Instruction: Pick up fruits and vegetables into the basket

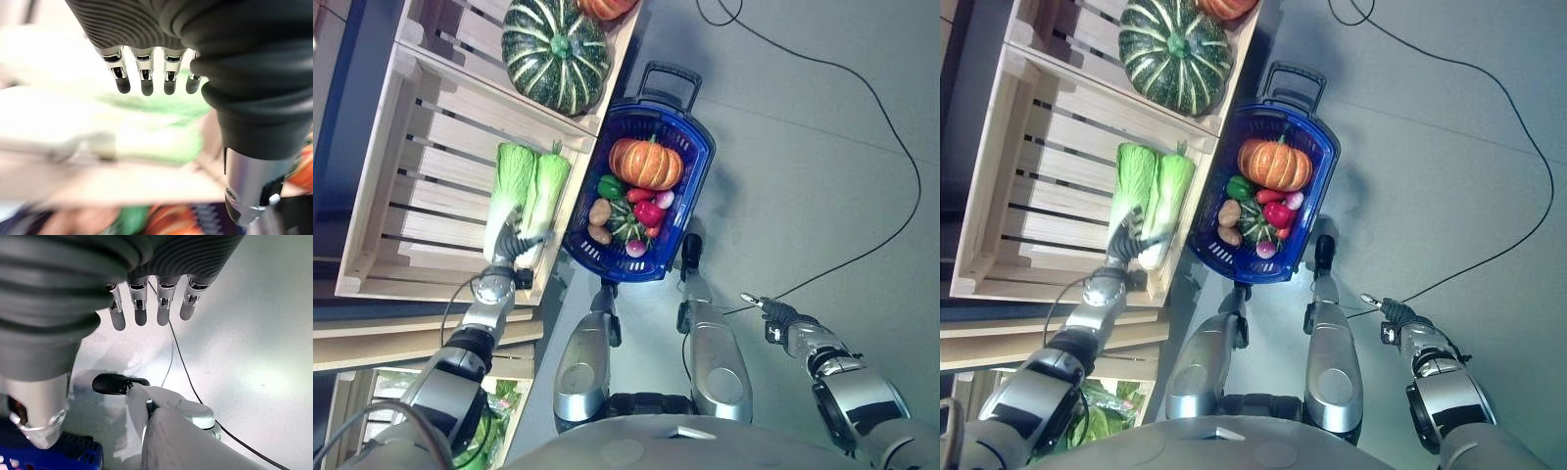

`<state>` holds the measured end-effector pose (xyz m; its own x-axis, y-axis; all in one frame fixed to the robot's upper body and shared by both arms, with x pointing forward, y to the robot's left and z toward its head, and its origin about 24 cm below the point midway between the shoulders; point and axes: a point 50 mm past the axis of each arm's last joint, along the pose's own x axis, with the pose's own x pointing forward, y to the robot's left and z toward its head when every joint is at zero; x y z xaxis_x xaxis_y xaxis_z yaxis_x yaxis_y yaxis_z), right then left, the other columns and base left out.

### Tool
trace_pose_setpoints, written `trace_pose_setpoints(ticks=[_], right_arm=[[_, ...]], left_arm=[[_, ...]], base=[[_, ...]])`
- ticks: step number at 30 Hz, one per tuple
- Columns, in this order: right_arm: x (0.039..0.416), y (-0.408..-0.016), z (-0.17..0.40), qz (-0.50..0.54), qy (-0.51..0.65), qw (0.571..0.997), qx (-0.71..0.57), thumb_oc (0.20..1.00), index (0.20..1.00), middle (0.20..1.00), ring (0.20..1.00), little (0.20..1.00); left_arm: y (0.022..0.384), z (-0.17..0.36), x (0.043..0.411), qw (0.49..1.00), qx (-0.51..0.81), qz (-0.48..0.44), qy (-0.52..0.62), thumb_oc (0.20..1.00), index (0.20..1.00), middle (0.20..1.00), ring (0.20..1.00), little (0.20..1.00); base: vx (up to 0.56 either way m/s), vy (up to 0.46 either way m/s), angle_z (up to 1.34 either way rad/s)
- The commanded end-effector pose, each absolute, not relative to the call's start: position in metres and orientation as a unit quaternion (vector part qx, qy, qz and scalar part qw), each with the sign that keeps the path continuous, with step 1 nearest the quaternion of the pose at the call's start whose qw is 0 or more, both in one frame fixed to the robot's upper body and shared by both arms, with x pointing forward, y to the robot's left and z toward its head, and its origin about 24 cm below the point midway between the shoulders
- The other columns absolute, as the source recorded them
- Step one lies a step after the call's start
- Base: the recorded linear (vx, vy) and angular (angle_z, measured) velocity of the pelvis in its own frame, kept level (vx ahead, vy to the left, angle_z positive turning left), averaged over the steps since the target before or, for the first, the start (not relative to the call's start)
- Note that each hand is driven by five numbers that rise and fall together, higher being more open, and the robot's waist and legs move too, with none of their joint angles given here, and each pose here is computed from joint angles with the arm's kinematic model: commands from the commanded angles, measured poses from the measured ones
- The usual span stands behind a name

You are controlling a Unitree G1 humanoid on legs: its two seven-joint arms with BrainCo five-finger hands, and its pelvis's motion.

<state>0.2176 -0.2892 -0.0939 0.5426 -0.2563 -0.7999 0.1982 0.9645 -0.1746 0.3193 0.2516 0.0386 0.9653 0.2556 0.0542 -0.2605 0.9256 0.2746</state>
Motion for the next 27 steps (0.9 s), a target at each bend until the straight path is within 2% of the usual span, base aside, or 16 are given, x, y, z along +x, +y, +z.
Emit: trace_pose_setpoints(ticks=[1, 11, 14, 17, 21, 27], right_arm=[[0.213, -0.292, -0.096, -0.146, 0.464, 0.873, -0.031, 1.0, 1.0, 1.0, 1.0, 1.0], [0.223, -0.285, -0.093, -0.138, 0.46, 0.876, -0.032, 1.0, 1.0, 1.0, 1.0, 1.0], [0.227, -0.282, -0.091, -0.129, 0.456, 0.88, -0.034, 1.0, 1.0, 1.0, 1.0, 1.0], [0.23, -0.28, -0.09, -0.125, 0.454, 0.882, -0.037, 1.0, 1.0, 1.0, 1.0, 1.0], [0.235, -0.28, -0.086, -0.12, 0.45, 0.884, -0.039, 1.0, 1.0, 1.0, 1.0, 1.0], [0.243, -0.281, -0.08, -0.113, 0.442, 0.889, -0.044, 1.0, 1.0, 1.0, 1.0, 1.0]], left_arm=[[0.269, 0.08, 0.327, 0.964, 0.145, 0.198, -0.1, 1.0, 1.0, 1.0, 1.0, 1.0], [0.273, 0.121, 0.343, 0.92, 0.21, 0.291, -0.157, 1.0, 1.0, 1.0, 1.0, 1.0], [0.293, 0.121, 0.342, 0.884, 0.269, 0.36, -0.126, 1.0, 1.0, 1.0, 1.0, 1.0], [0.306, 0.117, 0.341, 0.864, 0.305, 0.39, -0.09, 1.0, 1.0, 1.0, 1.0, 1.0], [0.323, 0.108, 0.338, 0.837, 0.356, 0.414, -0.032, 1.0, 1.0, 1.0, 1.0, 1.0], [0.333, 0.089, 0.333, 0.823, 0.381, 0.418, 0.052, 1.0, 1.0, 1.0, 1.0, 1.0]], base=[[-0.06, -0.055, 0.11], [-0.01, -0.025, 0.11], [-0.01, -0.027, 0.02], [-0.01, -0.001, -0.06], [-0.01, 0.002, -0.05], [0.0, 0.001, 0.01]])
